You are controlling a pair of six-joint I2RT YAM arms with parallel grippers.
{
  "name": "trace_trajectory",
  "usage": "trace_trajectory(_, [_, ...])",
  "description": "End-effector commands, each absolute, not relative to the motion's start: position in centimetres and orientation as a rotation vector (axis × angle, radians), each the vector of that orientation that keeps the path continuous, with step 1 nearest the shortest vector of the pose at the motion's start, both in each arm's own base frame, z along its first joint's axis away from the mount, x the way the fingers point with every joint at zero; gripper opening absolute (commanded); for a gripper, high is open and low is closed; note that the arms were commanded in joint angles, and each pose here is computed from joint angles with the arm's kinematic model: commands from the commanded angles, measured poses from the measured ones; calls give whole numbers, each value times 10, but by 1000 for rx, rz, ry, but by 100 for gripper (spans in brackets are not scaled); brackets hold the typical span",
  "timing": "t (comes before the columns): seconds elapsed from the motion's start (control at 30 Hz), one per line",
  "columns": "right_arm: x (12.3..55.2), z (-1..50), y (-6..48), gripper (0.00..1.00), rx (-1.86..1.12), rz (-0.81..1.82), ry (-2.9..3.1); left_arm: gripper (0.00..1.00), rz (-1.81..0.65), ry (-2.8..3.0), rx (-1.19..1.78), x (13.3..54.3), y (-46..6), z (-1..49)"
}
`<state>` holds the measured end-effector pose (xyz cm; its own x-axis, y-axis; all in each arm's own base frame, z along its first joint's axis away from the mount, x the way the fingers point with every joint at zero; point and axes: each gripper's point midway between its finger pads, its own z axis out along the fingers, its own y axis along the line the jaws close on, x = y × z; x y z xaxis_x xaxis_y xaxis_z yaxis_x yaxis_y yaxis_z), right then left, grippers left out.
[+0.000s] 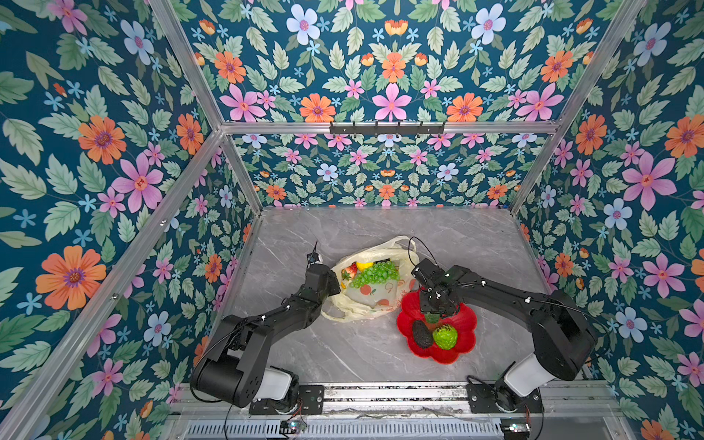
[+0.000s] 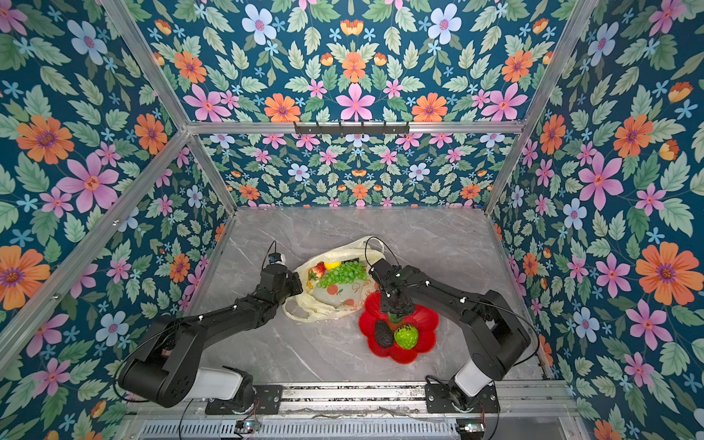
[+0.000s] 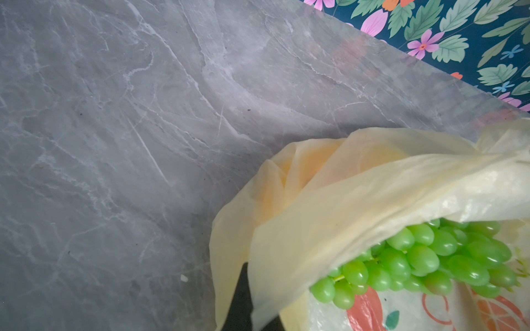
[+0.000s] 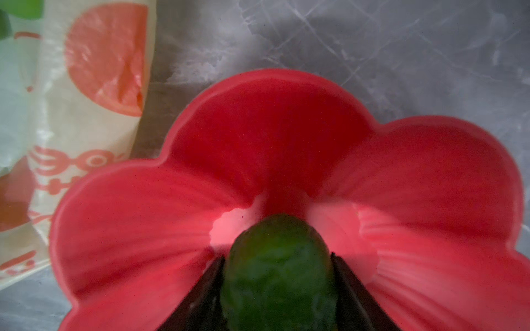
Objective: Take fruits out of the plastic bag
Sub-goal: Place the fruit on the plate.
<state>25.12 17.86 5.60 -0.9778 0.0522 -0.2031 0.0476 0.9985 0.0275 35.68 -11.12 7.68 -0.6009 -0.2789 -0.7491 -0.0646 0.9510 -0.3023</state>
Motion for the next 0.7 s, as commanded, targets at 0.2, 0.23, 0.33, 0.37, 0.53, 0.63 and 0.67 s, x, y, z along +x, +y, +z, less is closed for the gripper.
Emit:
trace_trajectory(0.2, [234, 48, 177, 58, 89, 54, 3002, 0, -285, 2202, -236, 359, -109, 77])
trace_trajectory(0.23, [232, 49, 177, 58, 85, 58, 3004, 0, -287, 2202, -234, 359, -110, 77])
trace_trajectory(0.33, [229, 47, 179, 58, 81, 63, 3013, 0, -288, 2198, -233, 359, -109, 79])
trace_trajectory(0.37, [228, 46, 179, 59, 79, 57, 3016, 0, -289, 2197, -233, 359, -109, 79])
trace_trajectory(0.53, [227, 43, 180, 61, 78, 43, 3021, 0, -289, 2197, -233, 358, -110, 79])
trace_trajectory(0.63, [228, 42, 179, 63, 79, 30, 3019, 0, -287, 2195, -233, 358, -109, 80])
trace_trajectory(0.67, [229, 42, 178, 64, 78, 26, 3018, 0, -286, 2194, -233, 358, -109, 81])
